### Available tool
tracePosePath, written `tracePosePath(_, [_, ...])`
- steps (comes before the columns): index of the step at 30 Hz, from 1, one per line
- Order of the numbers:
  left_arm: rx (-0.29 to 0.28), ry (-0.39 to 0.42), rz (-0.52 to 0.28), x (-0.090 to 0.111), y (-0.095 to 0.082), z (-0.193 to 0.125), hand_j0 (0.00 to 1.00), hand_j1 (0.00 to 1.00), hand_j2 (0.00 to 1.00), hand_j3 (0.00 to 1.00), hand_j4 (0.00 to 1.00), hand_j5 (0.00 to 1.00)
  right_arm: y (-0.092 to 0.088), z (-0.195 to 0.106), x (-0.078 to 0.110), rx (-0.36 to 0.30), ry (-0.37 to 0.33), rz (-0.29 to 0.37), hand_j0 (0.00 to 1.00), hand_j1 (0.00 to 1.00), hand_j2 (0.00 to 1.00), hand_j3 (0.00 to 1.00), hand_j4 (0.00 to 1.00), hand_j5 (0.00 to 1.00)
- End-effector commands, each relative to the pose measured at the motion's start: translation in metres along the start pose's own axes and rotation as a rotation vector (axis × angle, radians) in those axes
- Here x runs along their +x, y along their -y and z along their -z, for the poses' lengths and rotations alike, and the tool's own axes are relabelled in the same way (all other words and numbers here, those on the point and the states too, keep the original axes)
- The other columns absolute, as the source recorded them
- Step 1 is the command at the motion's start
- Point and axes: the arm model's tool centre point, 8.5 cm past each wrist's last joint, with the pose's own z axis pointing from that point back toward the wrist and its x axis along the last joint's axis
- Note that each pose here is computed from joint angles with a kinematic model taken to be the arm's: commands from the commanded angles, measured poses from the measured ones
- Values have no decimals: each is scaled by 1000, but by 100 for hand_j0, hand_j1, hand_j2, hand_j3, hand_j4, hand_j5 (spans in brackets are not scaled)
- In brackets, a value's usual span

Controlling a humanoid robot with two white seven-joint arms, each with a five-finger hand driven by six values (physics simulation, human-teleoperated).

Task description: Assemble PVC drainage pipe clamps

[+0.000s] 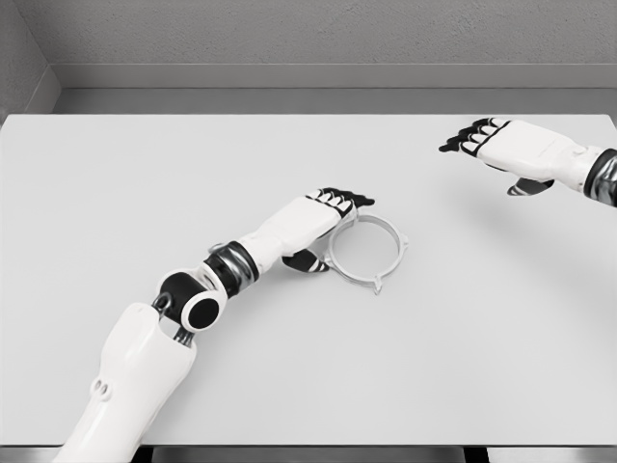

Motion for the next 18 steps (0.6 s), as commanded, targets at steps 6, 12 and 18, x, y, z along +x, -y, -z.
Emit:
tracePosePath(6, [1,6,-18,3,2,5,100,100,100,100,100,100,1,-2,-2,-1,-5,1,100,100,100,100,100,100])
tracePosePath(12, [2,7,-20,4,2,5,100,100,100,100,100,100,1,-2,-2,0,-6,0,100,100,100,100,100,100])
tracePosePath(18, [7,9,-23,5,1,6,100,100,100,100,100,100,0,-2,-2,1,-4,2,100,100,100,100,100,100])
